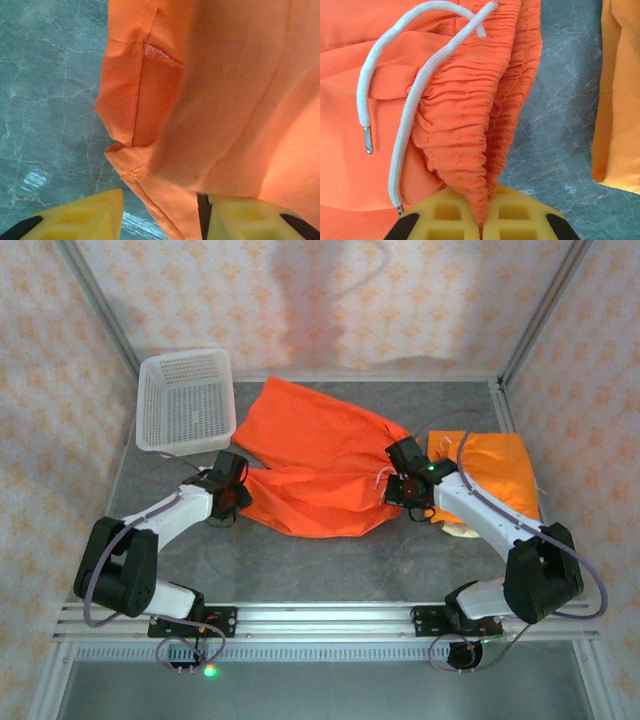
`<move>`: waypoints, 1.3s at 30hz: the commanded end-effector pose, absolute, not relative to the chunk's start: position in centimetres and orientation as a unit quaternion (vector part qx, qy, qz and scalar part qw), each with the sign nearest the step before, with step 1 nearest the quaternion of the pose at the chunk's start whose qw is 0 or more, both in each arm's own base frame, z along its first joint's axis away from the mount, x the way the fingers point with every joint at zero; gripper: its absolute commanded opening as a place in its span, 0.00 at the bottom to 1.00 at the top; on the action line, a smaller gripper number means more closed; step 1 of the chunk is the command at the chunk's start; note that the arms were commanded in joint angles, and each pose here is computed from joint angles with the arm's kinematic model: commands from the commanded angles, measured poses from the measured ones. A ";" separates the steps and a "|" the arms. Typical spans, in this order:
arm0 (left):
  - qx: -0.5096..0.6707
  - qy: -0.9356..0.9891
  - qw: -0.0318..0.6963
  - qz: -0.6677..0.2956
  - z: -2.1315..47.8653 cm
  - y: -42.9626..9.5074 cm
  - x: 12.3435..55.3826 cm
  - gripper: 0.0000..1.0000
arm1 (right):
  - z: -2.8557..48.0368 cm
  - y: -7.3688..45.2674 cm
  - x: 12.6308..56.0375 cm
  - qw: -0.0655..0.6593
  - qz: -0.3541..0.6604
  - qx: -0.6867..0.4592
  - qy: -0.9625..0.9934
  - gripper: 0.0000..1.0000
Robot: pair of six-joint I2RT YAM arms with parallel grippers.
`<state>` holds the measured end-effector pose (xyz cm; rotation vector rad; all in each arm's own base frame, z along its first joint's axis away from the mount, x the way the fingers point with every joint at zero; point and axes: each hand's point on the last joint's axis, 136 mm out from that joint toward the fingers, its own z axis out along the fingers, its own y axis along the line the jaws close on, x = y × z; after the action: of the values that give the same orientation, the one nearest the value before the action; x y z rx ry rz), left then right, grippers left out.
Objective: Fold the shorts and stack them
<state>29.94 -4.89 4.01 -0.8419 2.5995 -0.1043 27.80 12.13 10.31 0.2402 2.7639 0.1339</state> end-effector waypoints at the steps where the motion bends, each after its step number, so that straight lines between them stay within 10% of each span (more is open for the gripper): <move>1: -0.296 0.930 0.215 -0.038 4.7 -4.8 31.5 0.47 | 10.0 11.9 27.9 0.179 0.044 0.091 0.979 0.00; 12: -0.294 0.936 0.190 -0.025 2.2 -5.2 32.8 0.42 | 9.2 11.8 27.9 0.170 0.035 0.086 0.981 0.00; 22: -0.271 0.946 0.179 -0.015 1.8 -5.5 34.4 0.00 | 8.6 12.0 28.0 0.161 0.033 0.081 0.983 0.00; 39: -0.302 0.902 0.309 -0.021 15.4 -2.3 30.4 0.00 | 11.7 11.3 28.1 0.199 0.032 0.081 0.976 0.00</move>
<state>32.12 -4.33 13.56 -0.7476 2.4144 -0.1506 27.85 12.19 9.92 0.2228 2.7753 0.1256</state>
